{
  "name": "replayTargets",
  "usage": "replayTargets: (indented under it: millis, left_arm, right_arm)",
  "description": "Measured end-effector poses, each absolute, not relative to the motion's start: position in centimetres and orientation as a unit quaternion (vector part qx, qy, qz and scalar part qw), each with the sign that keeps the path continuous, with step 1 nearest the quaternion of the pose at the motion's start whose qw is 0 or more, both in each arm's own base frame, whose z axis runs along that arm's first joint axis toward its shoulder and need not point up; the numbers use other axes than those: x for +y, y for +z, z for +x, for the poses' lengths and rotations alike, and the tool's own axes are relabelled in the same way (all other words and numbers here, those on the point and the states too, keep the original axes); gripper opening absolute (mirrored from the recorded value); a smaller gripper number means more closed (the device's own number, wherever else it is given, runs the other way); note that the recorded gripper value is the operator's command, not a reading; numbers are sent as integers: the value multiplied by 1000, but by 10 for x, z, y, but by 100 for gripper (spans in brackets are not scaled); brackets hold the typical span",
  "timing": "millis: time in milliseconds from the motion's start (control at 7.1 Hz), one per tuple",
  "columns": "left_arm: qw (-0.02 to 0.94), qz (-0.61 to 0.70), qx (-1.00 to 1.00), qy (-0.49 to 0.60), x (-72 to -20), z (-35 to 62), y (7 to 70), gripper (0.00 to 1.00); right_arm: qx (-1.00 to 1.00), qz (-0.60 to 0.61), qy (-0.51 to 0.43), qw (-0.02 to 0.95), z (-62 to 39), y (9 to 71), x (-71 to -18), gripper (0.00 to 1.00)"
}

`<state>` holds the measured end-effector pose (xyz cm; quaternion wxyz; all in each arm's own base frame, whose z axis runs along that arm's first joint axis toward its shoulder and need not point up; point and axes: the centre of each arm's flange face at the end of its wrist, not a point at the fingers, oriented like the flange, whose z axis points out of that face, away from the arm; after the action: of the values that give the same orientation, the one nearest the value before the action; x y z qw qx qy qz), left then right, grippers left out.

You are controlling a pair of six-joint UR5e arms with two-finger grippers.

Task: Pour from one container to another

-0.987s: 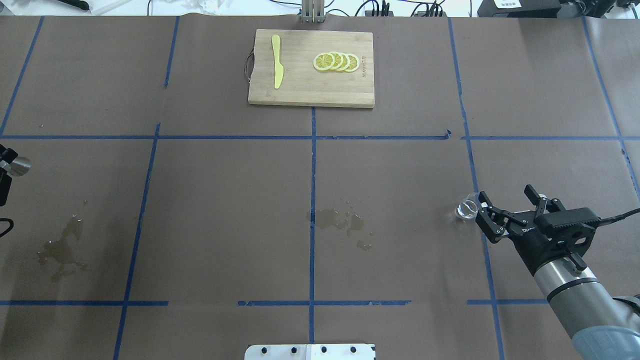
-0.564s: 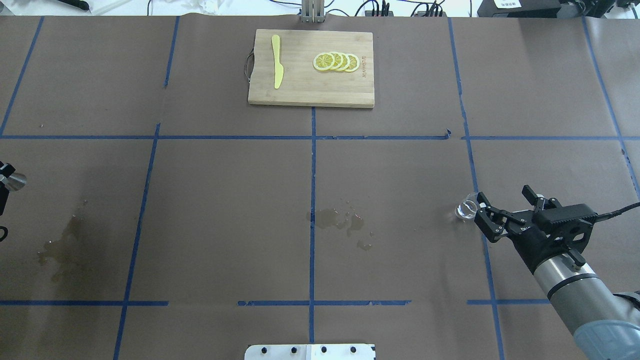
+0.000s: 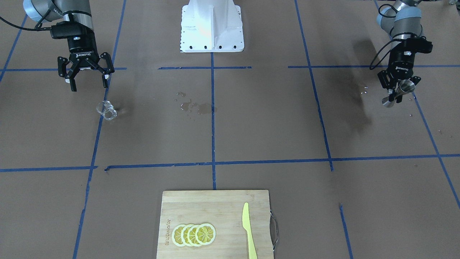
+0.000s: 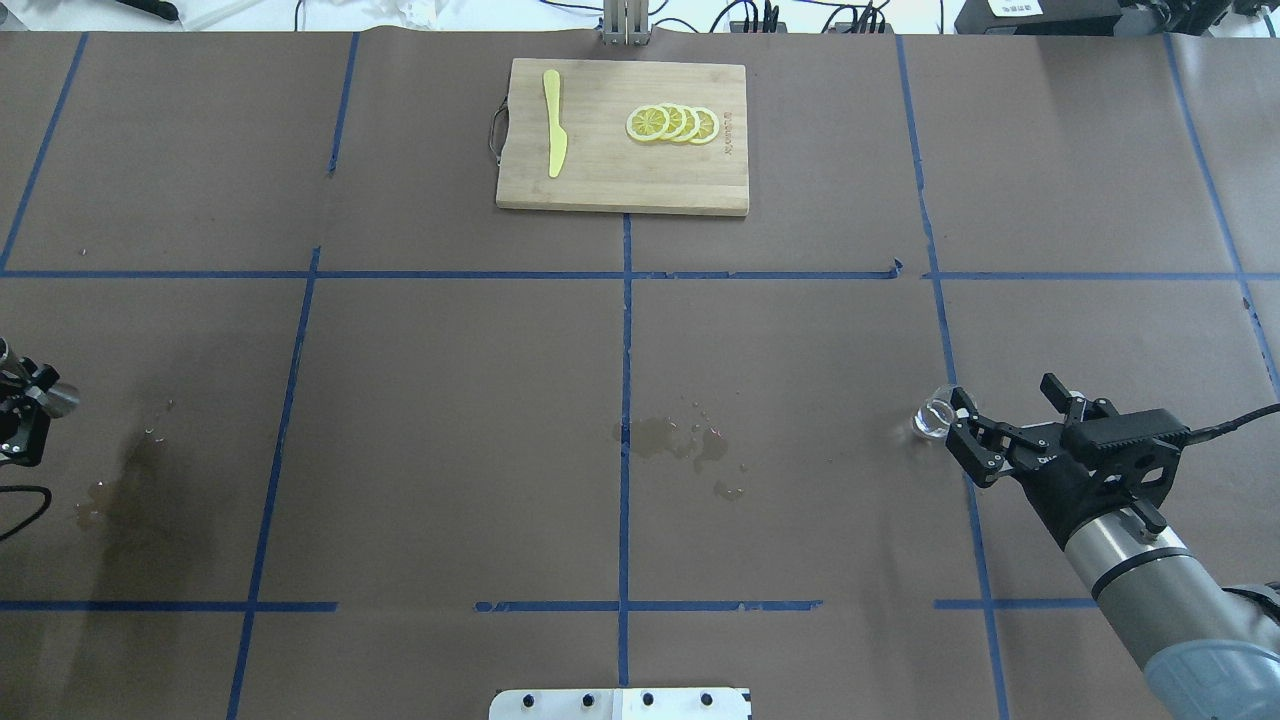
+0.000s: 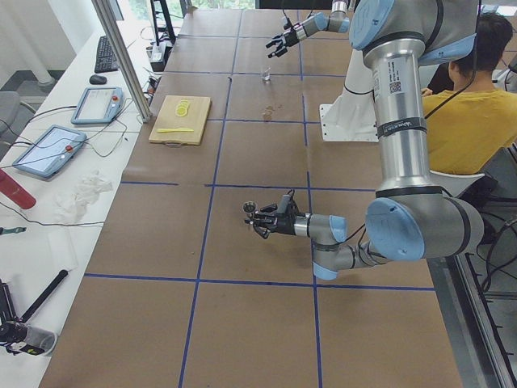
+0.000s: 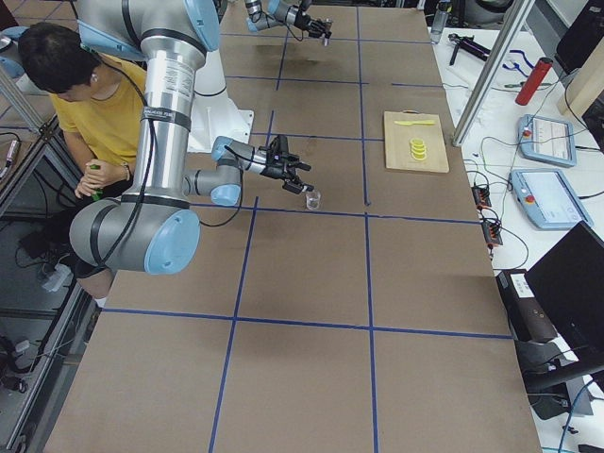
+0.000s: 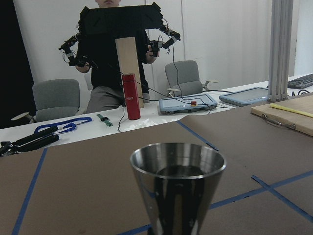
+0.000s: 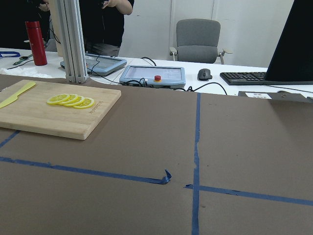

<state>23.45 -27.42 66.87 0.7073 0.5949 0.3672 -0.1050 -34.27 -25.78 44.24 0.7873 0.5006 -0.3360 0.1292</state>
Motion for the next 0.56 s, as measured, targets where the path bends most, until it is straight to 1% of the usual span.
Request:
replayTargets:
  millis: [282, 564]
  left_arm:
    - [712, 575, 388, -110, -248, 265, 669, 0]
    - [712, 564, 401, -119, -238, 284, 665, 0]
  right_arm:
    - [-336, 501, 129, 787, -343, 442, -258, 100]
    - [-336, 500, 129, 788, -344, 443, -258, 100]
